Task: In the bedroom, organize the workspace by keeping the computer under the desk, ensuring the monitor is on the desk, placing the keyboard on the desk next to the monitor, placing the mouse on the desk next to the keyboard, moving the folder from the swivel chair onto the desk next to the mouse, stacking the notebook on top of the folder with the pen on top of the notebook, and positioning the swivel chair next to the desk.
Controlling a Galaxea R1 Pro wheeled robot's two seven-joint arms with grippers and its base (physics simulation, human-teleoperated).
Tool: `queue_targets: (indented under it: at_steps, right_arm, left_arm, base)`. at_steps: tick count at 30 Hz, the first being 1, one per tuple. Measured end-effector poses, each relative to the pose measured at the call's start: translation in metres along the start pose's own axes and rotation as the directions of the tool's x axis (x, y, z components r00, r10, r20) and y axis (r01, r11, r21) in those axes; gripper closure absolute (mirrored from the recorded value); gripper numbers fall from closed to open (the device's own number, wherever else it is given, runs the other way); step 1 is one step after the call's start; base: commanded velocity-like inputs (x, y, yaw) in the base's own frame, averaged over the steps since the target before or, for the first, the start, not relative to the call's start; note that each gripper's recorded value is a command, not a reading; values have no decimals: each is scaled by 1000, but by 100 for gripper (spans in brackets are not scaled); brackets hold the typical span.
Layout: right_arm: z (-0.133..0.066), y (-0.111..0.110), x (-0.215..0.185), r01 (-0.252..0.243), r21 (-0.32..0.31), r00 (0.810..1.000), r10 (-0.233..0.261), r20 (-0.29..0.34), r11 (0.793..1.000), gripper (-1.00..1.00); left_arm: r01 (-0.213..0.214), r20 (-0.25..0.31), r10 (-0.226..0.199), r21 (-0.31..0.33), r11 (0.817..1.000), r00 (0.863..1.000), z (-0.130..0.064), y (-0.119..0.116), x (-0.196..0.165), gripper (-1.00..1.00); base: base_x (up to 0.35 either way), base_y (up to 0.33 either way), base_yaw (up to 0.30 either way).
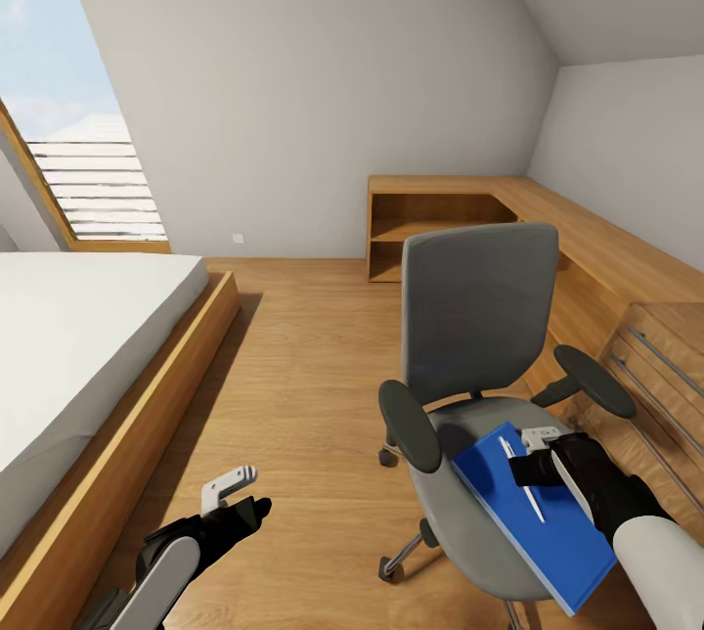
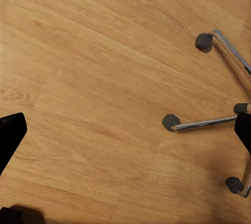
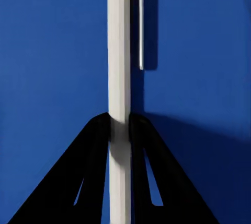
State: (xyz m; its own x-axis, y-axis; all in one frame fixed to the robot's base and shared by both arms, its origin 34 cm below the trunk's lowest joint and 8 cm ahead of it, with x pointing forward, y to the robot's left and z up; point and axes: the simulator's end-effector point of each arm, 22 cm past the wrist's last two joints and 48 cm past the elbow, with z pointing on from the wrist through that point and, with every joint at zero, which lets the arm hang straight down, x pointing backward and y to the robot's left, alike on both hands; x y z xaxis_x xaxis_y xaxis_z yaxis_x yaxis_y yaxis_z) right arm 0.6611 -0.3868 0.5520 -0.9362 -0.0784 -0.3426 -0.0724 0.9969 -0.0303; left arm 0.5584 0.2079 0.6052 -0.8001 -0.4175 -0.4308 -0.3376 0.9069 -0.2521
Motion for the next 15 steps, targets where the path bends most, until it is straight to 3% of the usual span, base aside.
queue_targets:
  at_steps: [11, 15]
  right_arm:
    - [0, -1, 0, 0, 2, 1000, 0, 0, 1000, 100]
    - [-3, -5, 8, 5, 14, 1000, -5, -26, 1000, 100]
  left_arm:
    - [0, 1, 0, 6, 1000, 1000, 0, -1, 0, -100]
    - [0, 2, 0, 6, 1000, 1000, -6, -2, -5, -100]
  base:
    - [0, 0, 0]
    - [0, 0, 0]
